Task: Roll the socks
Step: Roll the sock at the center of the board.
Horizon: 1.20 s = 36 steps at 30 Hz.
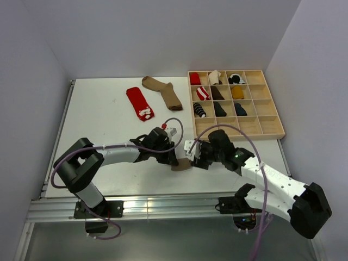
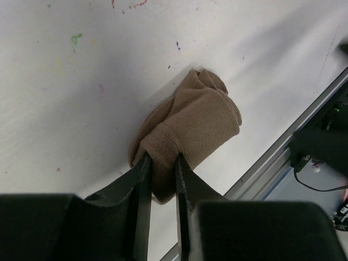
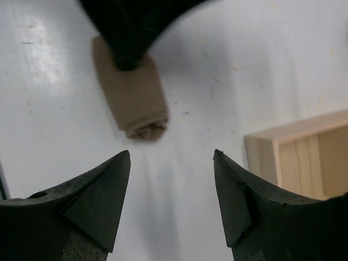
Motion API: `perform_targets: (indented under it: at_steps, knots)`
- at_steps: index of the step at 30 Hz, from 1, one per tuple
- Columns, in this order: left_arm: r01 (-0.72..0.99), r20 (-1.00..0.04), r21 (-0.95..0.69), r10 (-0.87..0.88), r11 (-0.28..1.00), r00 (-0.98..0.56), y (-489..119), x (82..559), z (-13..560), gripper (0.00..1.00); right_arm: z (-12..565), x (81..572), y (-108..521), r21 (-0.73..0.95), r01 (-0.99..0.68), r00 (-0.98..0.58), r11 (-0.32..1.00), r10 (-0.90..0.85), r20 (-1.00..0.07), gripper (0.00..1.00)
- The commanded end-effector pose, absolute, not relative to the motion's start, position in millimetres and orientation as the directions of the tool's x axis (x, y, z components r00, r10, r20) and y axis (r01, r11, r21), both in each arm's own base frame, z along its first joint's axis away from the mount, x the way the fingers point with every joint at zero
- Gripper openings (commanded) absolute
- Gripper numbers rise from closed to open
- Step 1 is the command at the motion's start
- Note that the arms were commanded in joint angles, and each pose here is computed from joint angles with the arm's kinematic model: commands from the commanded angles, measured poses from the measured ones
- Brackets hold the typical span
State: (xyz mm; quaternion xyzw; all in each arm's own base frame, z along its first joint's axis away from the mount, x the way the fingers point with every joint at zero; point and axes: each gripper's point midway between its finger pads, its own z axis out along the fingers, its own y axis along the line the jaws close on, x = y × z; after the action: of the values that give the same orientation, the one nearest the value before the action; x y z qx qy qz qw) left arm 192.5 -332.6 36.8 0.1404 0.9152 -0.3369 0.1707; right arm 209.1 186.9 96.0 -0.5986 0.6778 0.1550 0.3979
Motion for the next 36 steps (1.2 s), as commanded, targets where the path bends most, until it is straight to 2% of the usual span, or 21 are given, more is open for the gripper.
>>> perform_targets:
  at_steps: [1,10,17,36]
  knots:
    - [0.327,-0.24,-0.476,0.237,0.816,-0.941,-299.6,167.8,-4.9,0.0,103.1,212.5,203.9,-0.434,-0.884,0.193,0.176,-0.707,-0.68,0.7]
    - [0.287,-0.153,-0.517,0.242,0.807,-0.958,-309.8,167.8,-5.5,0.0,81.1,184.5,226.9,-0.513,-0.858,0.344,0.002,-0.74,-0.578,0.72]
    - [0.275,-0.117,-0.531,0.252,0.801,-0.96,-308.5,165.4,-10.5,0.0,59.2,169.8,234.9,-0.503,-0.858,0.391,-0.103,-0.766,-0.51,0.72]
    - [0.261,-0.011,-0.59,0.315,0.764,-0.949,-313.1,160.2,-1.3,0.0,35.3,191.8,247.8,-0.528,-0.832,0.415,-0.17,-0.822,-0.39,0.72]
